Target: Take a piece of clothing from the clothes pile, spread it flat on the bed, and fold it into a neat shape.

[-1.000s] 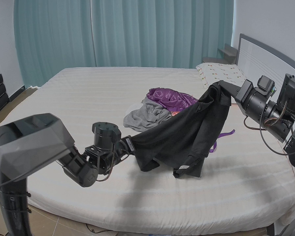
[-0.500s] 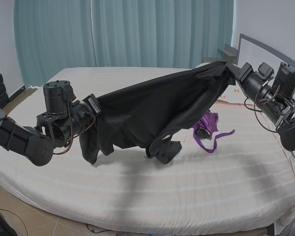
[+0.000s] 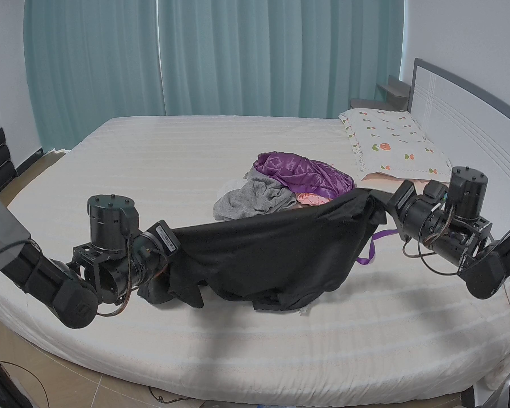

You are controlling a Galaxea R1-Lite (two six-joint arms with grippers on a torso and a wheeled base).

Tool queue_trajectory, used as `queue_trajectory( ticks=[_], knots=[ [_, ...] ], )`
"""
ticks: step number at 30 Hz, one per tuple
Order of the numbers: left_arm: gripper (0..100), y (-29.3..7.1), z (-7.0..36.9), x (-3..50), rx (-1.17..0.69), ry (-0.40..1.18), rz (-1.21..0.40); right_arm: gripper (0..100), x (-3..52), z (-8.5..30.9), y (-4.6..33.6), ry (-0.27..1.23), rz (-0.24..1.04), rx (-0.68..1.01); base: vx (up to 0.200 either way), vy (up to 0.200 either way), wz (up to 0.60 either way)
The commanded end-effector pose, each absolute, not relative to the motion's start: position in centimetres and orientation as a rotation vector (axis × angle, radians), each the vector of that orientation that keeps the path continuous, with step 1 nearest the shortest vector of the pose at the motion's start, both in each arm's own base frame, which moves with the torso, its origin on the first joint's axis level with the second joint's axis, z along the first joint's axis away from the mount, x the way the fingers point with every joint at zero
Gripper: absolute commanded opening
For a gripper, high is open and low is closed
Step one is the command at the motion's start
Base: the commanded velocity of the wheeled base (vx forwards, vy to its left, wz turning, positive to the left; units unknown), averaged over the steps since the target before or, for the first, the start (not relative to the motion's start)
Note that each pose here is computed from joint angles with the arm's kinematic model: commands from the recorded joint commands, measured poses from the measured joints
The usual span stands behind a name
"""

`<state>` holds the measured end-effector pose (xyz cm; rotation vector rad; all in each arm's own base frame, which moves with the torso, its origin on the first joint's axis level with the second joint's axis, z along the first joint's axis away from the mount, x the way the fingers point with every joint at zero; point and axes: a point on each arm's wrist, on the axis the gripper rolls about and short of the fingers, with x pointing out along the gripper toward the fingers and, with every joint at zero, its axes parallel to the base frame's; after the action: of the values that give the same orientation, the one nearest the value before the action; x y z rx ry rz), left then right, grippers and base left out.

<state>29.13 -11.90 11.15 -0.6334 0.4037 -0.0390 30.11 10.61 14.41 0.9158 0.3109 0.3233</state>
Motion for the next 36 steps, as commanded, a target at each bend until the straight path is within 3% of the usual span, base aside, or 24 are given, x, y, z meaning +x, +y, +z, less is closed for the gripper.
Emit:
queue_trajectory(
  ticks=[1, 14, 23, 36],
  knots=[
    [0, -12.2, 9.2, 28.4, -0.616, 0.476, -0.023, 0, 29.7, 11.9, 11.0, 0.406, 0.293, 0.915, 0.000, 0.000, 0.00],
    [0, -12.3, 7.4, 26.7, -0.632, 0.561, -0.003, 0, 28.4, 10.7, 11.1, 0.409, 0.306, 0.938, 0.000, 0.000, 0.00],
    [0, -12.1, 7.2, 26.2, -0.640, 0.574, 0.008, 0, 28.1, 10.6, 11.3, 0.415, 0.310, 0.937, -0.200, 0.000, 0.00],
    [0, -12.4, 7.3, 26.1, -0.639, 0.568, -0.006, 0, 28.0, 10.7, 11.3, 0.411, 0.308, 0.935, 0.000, 0.000, 0.00]
  ],
)
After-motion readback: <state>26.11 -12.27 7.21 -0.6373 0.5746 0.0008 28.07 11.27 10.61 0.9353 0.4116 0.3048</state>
